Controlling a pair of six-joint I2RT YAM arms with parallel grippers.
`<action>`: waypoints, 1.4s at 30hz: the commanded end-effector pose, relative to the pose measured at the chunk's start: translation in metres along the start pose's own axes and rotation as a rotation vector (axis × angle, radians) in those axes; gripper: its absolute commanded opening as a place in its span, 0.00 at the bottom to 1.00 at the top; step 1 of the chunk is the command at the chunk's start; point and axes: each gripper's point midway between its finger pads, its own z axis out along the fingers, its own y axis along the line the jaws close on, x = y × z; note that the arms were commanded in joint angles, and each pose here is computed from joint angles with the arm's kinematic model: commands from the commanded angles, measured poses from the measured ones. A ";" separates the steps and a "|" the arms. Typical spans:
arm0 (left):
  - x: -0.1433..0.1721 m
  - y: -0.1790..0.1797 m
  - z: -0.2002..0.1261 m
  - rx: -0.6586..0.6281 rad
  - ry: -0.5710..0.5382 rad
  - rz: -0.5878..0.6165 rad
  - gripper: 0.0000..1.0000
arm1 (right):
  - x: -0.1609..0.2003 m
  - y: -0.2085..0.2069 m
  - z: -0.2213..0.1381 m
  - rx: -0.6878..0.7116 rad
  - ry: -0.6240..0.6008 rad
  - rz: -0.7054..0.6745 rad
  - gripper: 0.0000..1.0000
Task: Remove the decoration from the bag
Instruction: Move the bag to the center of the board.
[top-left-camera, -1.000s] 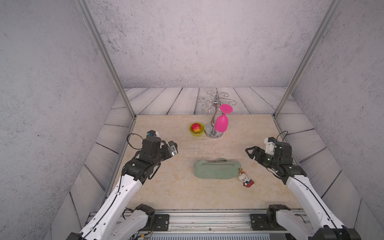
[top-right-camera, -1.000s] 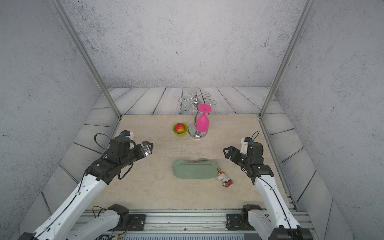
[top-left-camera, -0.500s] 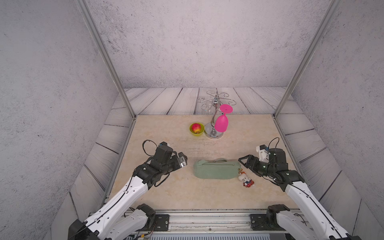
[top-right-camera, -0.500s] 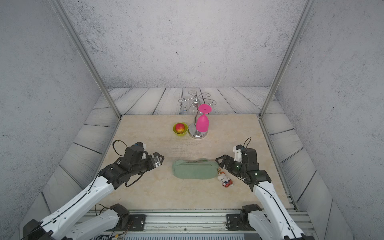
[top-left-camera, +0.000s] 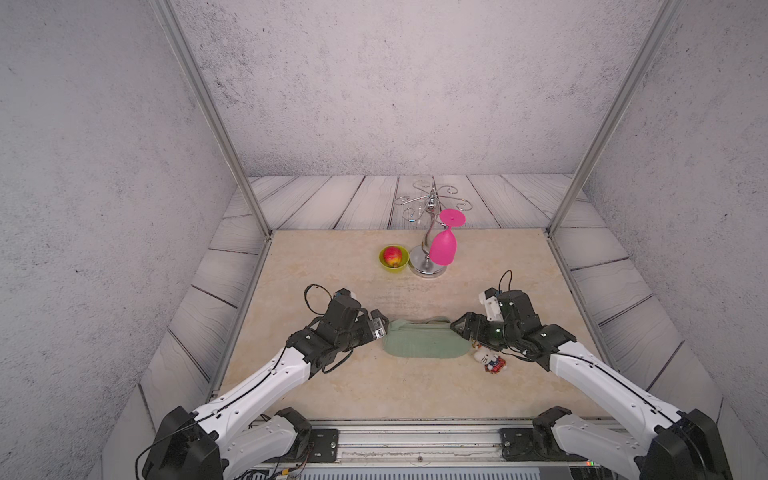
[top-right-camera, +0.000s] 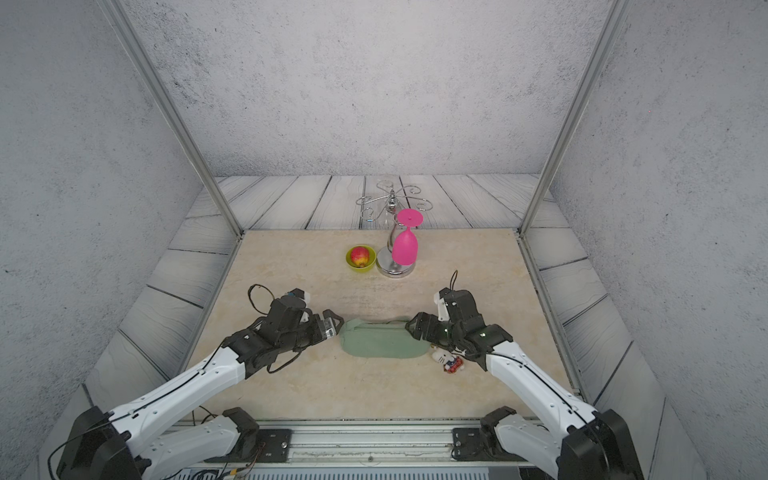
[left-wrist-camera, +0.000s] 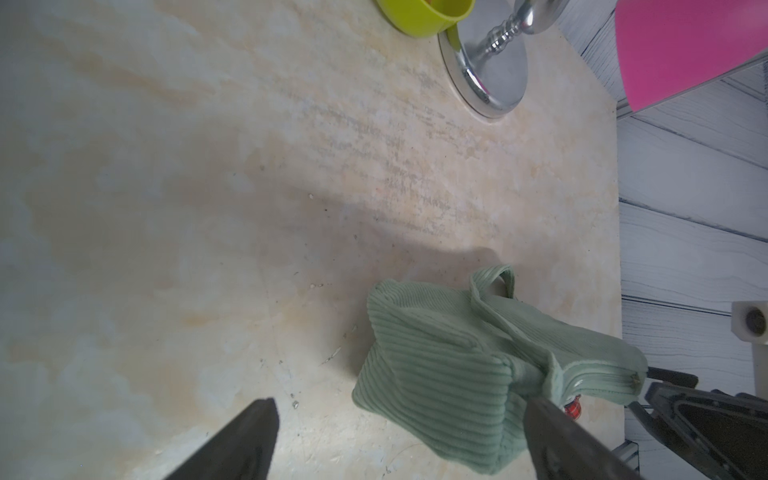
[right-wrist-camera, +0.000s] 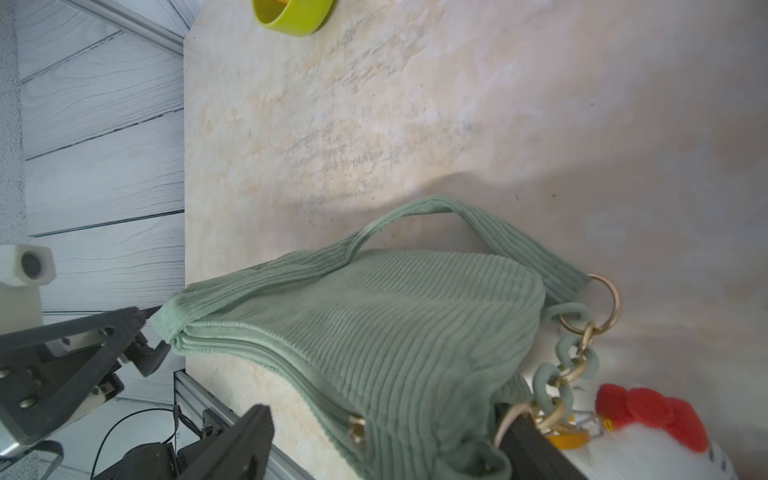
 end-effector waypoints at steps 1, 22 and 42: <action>-0.004 0.000 0.004 0.003 -0.032 -0.006 0.99 | -0.008 0.013 0.005 -0.004 -0.026 -0.015 0.86; -0.053 0.051 -0.017 -0.198 -0.222 -0.017 0.98 | 0.002 0.095 0.065 -0.100 -0.004 -0.082 0.86; -0.081 0.039 -0.098 -0.079 -0.280 -0.090 0.99 | -0.014 0.067 0.025 0.102 -0.155 -0.224 0.98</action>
